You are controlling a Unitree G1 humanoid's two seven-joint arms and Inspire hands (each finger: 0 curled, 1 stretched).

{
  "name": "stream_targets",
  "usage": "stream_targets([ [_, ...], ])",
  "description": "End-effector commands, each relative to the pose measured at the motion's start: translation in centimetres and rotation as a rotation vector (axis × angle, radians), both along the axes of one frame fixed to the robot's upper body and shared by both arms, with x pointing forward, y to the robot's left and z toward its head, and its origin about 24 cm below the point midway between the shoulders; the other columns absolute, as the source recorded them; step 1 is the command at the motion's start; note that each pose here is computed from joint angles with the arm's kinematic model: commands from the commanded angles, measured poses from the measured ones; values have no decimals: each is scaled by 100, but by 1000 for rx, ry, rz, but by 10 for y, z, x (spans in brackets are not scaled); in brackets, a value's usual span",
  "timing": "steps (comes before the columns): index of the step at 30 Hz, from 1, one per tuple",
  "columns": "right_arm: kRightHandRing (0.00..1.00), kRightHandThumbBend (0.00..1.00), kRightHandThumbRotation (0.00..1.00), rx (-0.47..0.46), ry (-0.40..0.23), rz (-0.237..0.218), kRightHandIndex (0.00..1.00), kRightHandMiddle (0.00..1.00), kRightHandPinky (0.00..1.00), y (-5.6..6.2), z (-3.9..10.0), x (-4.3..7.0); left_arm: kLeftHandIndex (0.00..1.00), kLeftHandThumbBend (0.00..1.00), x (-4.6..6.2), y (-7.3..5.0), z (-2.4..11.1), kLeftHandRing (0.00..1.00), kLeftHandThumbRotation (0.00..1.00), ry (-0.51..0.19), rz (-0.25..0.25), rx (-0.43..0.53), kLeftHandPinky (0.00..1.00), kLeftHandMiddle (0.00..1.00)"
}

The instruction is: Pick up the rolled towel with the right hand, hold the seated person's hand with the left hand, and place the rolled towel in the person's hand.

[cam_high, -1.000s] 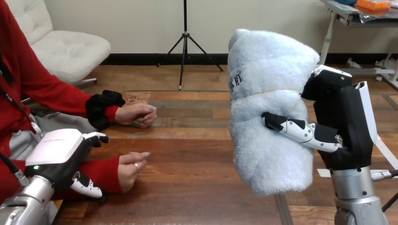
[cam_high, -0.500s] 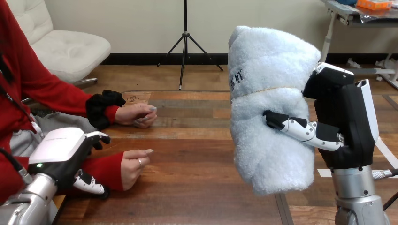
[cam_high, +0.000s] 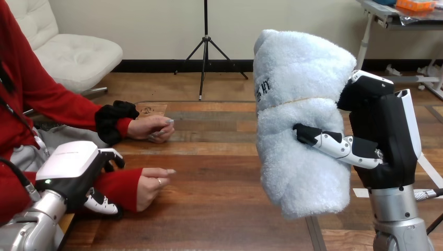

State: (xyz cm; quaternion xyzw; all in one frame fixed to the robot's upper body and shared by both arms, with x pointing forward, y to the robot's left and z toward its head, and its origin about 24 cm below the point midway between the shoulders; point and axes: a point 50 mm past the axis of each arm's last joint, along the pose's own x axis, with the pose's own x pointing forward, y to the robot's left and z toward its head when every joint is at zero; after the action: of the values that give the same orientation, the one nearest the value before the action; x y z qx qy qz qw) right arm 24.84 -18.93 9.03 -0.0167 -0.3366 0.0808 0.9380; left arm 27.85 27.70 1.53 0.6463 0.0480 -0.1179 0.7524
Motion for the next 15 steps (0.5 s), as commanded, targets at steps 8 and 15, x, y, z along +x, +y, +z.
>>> stream_targets([
  [8,23,69,0,25,-117,13,33,31,17,2,26,5,55,97,-4,-10,-11,48,0,49,-28,14,45,52],
  [15,22,69,0,40,-113,23,33,31,16,3,26,6,51,97,-5,-9,-12,45,0,59,-19,19,42,49],
])
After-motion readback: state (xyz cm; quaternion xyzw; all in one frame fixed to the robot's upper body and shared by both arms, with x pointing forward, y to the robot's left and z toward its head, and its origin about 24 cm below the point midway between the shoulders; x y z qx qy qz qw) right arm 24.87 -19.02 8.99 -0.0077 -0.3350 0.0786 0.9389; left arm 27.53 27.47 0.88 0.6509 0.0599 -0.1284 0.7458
